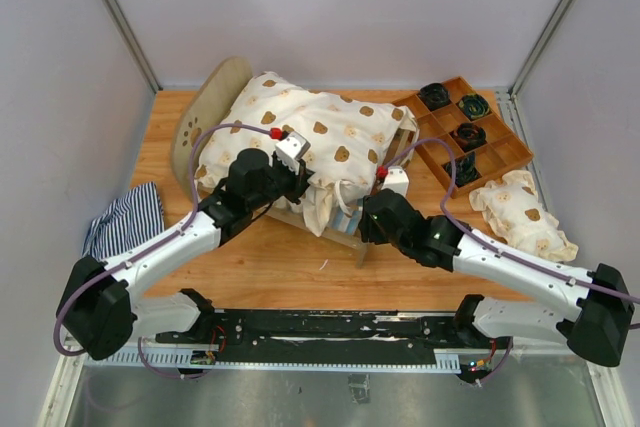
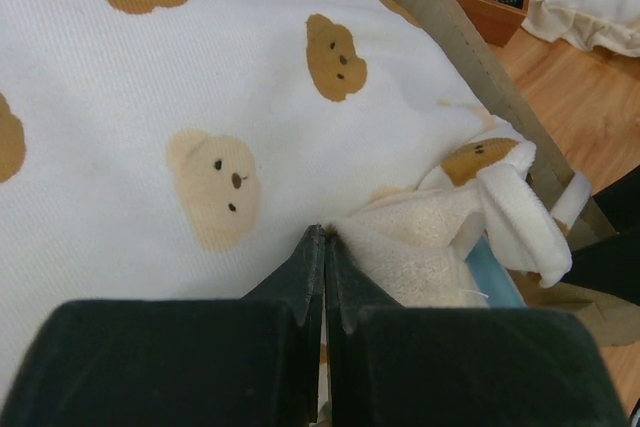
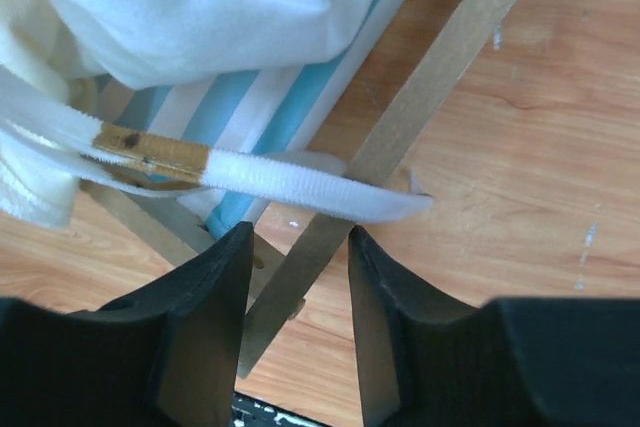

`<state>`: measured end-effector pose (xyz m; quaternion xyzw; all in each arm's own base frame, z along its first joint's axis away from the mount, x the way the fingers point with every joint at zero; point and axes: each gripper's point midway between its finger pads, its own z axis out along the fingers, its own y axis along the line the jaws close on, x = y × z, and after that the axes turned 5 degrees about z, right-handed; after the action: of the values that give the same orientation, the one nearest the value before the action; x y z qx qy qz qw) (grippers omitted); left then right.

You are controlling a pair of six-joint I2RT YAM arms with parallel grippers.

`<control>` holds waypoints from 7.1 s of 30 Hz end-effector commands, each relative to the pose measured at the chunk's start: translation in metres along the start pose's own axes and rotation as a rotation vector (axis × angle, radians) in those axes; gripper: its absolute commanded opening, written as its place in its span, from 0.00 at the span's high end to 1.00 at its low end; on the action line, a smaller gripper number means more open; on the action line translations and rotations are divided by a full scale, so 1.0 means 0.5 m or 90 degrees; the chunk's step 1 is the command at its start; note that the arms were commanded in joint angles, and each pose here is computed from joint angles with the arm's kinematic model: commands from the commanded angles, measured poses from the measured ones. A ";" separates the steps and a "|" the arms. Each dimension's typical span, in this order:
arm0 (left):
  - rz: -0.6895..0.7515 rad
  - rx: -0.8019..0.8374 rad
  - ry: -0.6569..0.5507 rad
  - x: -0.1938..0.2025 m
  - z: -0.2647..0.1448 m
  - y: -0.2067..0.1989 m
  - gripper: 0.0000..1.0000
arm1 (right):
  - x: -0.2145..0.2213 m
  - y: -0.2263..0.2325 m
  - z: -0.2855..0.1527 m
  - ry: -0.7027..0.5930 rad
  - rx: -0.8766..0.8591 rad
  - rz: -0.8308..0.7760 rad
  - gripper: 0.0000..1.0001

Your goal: Set up the pet bed

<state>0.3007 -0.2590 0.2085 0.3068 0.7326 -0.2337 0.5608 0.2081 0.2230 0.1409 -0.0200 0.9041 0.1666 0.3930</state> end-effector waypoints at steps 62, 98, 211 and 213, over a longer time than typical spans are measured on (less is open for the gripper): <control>-0.086 0.022 -0.041 0.005 0.070 0.009 1.00 | 0.017 -0.014 0.010 -0.160 0.088 0.171 0.56; -0.132 0.019 -0.040 0.029 0.089 0.022 1.00 | 0.114 -0.100 0.174 -0.196 0.387 0.078 0.59; -0.288 0.254 0.040 0.220 -0.067 -0.316 1.00 | -0.197 -0.123 -0.063 -0.198 0.019 -0.196 0.60; -0.287 0.262 0.048 0.224 -0.066 -0.328 1.00 | -0.201 -0.157 -0.035 -0.187 0.037 -0.203 0.61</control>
<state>0.1437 -0.3205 0.1037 0.2499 0.7472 -0.4775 0.3888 0.2617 0.1527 0.2217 -0.0718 0.8165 0.1132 0.5615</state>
